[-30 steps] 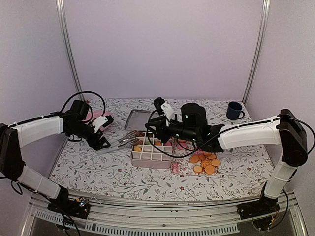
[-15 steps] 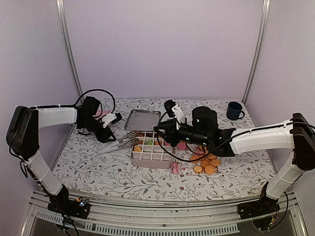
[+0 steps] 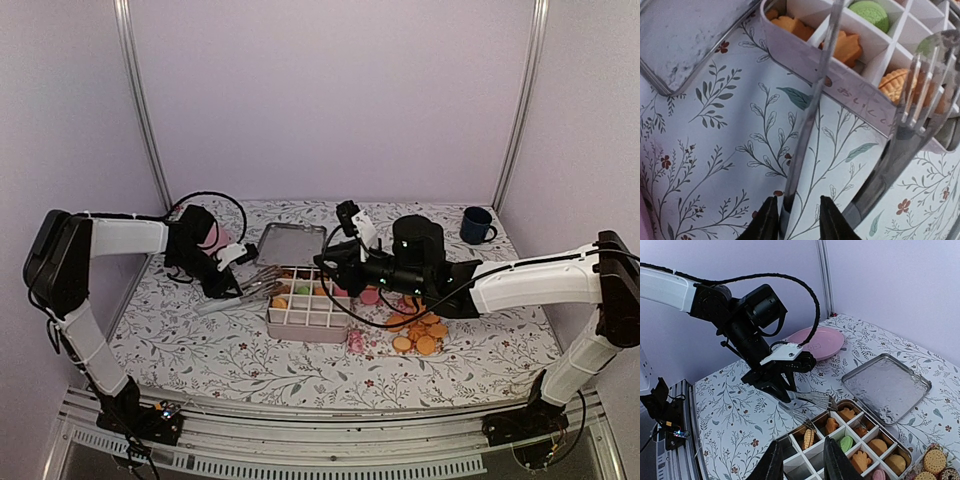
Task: Pack the cookies
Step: Pick up the clamp at the center of the board, then pass from the left arm to the right, then pass from the right arm to the left, then pass from the left arm to the right
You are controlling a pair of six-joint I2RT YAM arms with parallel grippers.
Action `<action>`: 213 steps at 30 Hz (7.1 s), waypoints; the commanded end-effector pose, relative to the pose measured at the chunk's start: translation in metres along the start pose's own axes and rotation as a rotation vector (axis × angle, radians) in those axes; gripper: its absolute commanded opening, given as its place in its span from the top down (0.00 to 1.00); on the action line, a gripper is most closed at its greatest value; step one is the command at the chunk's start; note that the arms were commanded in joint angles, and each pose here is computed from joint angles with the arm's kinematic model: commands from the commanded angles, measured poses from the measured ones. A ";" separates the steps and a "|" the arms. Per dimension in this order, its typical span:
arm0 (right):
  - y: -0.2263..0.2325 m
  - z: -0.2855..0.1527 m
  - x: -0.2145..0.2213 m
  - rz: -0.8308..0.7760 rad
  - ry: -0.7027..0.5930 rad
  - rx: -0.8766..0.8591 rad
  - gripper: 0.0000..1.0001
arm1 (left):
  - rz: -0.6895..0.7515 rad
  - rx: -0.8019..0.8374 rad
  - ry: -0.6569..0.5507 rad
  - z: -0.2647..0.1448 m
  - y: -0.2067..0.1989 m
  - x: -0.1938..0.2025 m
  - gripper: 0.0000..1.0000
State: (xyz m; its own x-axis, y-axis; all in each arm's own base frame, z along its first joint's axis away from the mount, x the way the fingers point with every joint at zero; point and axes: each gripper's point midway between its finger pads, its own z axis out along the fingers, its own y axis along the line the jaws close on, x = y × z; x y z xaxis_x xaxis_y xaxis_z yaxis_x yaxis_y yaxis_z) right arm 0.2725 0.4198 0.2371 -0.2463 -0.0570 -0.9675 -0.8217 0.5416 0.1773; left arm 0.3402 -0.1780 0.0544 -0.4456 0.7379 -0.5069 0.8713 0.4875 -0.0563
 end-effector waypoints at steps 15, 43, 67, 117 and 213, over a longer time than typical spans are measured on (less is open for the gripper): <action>0.008 -0.012 -0.012 0.013 -0.025 -0.019 0.71 | 0.009 0.083 -0.019 0.001 -0.015 -0.010 1.00; 0.078 0.021 -0.089 0.224 -0.195 -0.425 0.69 | -0.109 0.598 -0.684 -0.205 -0.159 -0.145 1.00; 0.120 0.044 -0.107 0.244 -0.228 -0.546 1.00 | -0.145 0.777 -0.660 -0.200 -0.187 -0.129 0.88; 0.090 0.080 0.036 -0.291 0.593 -0.129 1.00 | 0.378 0.367 -0.274 -0.153 -0.186 -0.058 0.81; -0.010 0.008 -0.121 0.357 -0.422 -0.255 0.58 | -0.332 0.348 -0.832 -0.208 -0.070 -0.131 0.77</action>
State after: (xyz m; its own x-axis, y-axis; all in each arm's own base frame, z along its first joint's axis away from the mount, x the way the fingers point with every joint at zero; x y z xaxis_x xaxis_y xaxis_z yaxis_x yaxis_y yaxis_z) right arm 0.3219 0.4426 0.3330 -0.4285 0.4481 -0.7846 -0.8080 0.1985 0.5547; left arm 0.2997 -0.2224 0.3307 -0.4915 -0.1067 -0.8643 0.8116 0.3040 -0.4990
